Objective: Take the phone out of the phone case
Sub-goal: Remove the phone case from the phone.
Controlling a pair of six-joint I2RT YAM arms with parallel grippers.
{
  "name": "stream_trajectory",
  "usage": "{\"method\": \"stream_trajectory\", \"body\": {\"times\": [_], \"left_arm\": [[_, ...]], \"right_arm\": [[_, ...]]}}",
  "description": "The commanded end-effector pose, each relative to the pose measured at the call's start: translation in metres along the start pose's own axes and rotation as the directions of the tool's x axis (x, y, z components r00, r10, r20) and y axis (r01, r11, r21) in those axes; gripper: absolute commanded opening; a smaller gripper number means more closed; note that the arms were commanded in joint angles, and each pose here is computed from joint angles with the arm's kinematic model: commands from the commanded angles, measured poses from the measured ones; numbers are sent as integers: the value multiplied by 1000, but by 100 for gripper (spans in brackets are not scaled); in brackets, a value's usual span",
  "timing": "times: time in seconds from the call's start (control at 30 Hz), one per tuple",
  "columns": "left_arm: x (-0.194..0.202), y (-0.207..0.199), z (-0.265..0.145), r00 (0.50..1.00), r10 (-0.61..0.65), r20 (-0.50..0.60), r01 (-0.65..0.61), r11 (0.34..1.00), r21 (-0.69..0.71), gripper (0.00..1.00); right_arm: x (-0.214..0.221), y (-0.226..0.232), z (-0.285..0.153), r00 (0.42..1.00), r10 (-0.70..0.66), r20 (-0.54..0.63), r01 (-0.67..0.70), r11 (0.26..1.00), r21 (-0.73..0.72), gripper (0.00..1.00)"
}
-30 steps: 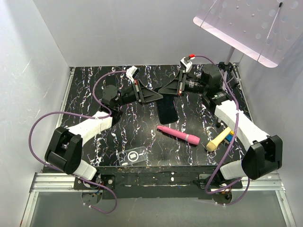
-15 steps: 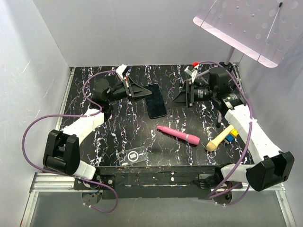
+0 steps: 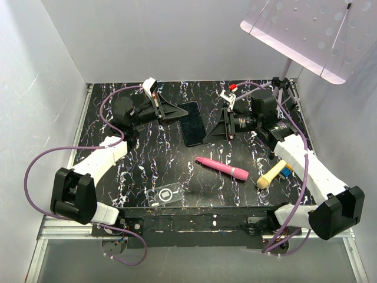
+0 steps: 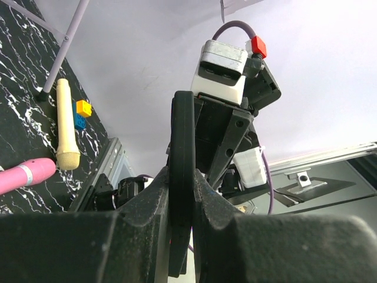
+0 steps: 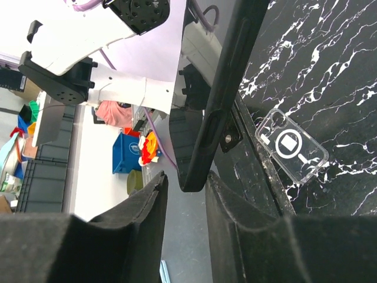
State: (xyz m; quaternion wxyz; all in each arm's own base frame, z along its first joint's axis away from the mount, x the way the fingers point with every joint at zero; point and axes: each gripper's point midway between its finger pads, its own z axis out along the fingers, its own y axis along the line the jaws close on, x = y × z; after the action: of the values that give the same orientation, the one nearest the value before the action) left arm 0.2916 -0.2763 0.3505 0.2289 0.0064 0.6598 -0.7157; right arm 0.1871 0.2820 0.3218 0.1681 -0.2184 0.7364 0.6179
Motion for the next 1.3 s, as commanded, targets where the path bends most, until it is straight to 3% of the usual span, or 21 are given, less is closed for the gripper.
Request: {"method": "stream_trajectory", "body": {"times": [0.0,0.23,0.33,0.4,0.53,0.67,0.77,0.97,1.27], "left_arm": [[-8,-49,-3,995,83,48,-87,993,78,0],[-8,-46,-4,997,63,50,-66,996,65,0],[-7,-48,-4,997,59,44,-62,995,76,0],[-5,-49,-3,998,50,25,-52,995,86,0],[0,-51,-2,999,19,-39,-15,994,111,0],[2,-50,-2,997,-23,-70,32,991,129,0],[1,-51,-2,996,-57,-73,68,986,153,0],[-3,-54,-1,993,-94,-73,105,980,171,0],[1,-53,-4,992,-95,-88,110,976,190,0]], "right_arm": [[-3,14,5,998,-69,6,70,996,-54,35],[-1,5,10,997,-81,15,82,995,-56,25],[-2,2,12,996,-92,17,93,994,-55,15],[-2,3,13,993,-117,11,118,991,-70,2],[4,5,14,965,-259,29,260,963,-70,1],[12,6,19,871,-489,43,487,872,50,1],[12,16,21,804,-591,64,585,806,87,1],[-5,27,25,703,-705,98,685,707,175,1],[-22,33,30,555,-832,10,805,540,246,1]]}}
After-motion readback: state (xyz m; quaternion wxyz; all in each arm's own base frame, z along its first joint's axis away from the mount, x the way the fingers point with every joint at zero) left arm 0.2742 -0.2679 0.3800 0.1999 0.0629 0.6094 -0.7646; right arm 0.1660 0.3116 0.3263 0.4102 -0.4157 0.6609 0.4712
